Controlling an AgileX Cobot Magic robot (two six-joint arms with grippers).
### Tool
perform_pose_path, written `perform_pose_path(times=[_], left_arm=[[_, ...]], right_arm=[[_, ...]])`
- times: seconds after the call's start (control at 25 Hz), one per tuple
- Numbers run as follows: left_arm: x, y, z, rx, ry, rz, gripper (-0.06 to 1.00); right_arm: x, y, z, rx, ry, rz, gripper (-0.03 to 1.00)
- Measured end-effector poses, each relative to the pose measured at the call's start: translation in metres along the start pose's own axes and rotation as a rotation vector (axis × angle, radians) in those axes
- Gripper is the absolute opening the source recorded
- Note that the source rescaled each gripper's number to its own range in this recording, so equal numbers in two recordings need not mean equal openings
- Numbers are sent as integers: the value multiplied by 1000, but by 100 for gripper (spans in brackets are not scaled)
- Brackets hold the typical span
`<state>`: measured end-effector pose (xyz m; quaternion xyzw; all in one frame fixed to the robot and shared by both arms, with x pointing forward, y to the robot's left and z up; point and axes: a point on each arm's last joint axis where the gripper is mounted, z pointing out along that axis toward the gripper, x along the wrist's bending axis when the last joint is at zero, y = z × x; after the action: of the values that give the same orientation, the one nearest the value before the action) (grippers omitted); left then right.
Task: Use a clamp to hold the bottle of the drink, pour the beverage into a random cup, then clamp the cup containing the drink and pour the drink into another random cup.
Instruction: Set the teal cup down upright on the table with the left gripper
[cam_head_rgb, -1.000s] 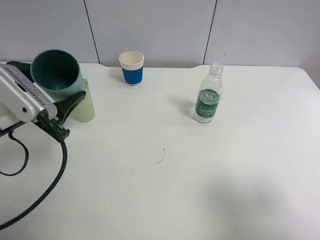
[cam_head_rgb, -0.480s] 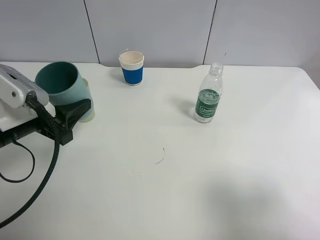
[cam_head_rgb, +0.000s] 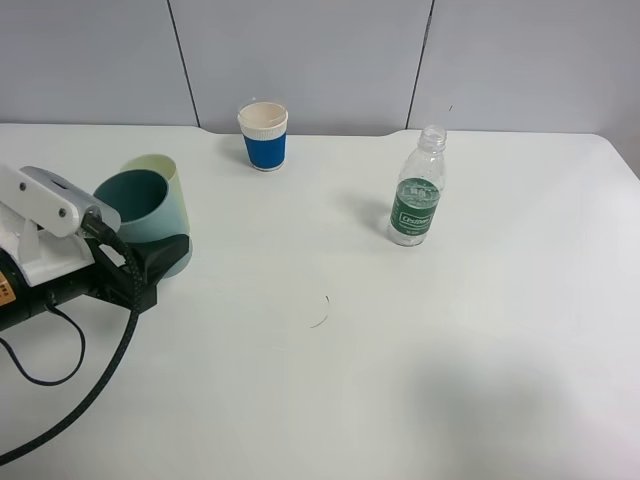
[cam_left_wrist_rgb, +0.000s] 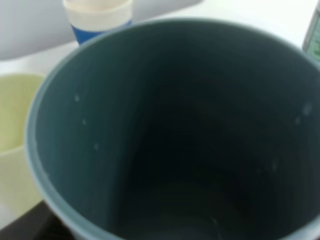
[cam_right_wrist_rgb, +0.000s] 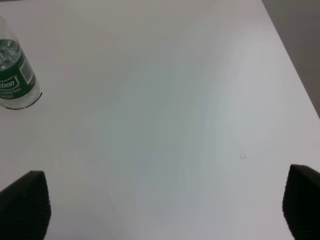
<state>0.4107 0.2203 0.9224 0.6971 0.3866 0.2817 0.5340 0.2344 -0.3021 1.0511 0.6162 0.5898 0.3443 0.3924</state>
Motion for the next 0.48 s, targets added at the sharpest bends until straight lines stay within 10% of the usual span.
perform_pose_path(times=[0.48], left_arm=[[-1,-44,18,144,-47,-45,1]], right_arm=[[0,0,0,0,0,0,98]])
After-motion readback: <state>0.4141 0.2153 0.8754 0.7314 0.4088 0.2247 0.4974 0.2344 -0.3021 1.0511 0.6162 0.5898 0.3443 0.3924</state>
